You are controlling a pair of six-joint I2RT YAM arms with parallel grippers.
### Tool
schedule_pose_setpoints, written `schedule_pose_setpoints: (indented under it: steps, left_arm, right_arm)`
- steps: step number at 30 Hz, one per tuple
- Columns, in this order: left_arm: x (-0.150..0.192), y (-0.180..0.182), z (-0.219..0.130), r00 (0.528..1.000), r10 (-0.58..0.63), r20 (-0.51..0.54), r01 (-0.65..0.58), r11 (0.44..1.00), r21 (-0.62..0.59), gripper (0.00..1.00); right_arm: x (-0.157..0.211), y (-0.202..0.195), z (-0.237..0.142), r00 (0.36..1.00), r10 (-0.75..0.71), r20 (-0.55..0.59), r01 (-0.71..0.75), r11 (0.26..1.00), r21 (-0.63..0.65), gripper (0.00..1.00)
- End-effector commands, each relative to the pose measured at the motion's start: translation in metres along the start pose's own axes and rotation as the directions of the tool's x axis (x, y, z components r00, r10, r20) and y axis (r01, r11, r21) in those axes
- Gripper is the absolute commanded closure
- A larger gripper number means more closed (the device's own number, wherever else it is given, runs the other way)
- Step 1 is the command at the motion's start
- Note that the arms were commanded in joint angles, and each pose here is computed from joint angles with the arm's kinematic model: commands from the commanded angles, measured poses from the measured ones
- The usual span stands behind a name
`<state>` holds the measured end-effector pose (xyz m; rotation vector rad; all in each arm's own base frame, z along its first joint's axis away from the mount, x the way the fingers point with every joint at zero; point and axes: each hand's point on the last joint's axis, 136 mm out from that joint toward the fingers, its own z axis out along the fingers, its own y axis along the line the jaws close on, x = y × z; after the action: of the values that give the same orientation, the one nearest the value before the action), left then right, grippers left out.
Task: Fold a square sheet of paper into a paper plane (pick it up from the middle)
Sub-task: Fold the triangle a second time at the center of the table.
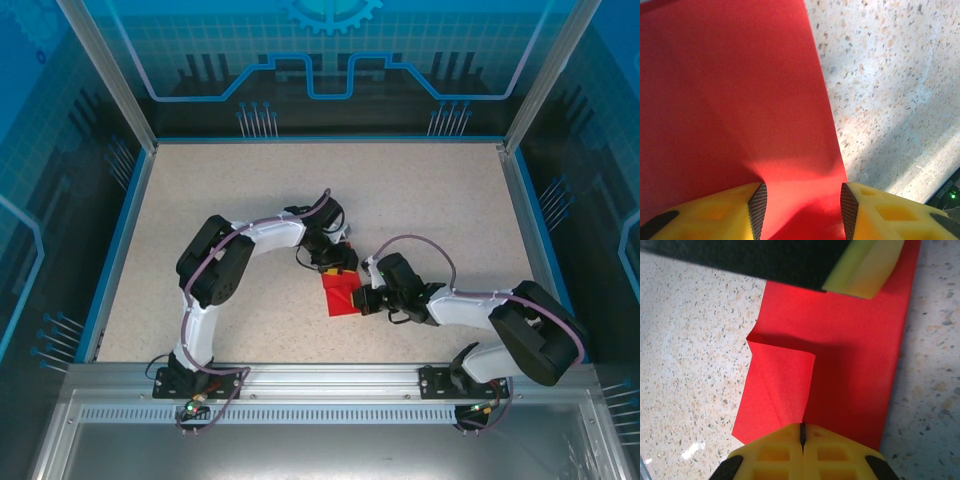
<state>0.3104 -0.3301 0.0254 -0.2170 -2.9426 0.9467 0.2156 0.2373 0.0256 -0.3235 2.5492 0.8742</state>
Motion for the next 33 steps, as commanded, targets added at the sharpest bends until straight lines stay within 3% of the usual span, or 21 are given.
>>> schedule_pose_setpoints:
  steps: [1, 18, 33]
  left_arm:
    - [-0.003, -0.001, 0.004, 1.0, 0.011, -0.012, -0.011, 1.0, -0.009, 0.53]
    - [-0.024, -0.001, 0.004, 1.0, 0.03, 0.001, -0.03, 0.998, -0.061, 0.54]
    - [-0.025, 0.015, 0.019, 0.999, 0.04, -0.023, -0.043, 0.993, -0.11, 0.61]
  right_arm:
    - [0.003, -0.004, -0.003, 1.0, 0.014, -0.018, -0.014, 1.0, 0.0, 0.99]
    - [-0.002, -0.003, -0.005, 0.999, 0.032, -0.03, -0.033, 0.999, -0.031, 0.99]
    - [-0.012, 0.001, -0.009, 1.0, 0.012, -0.023, -0.013, 0.999, -0.041, 0.99]
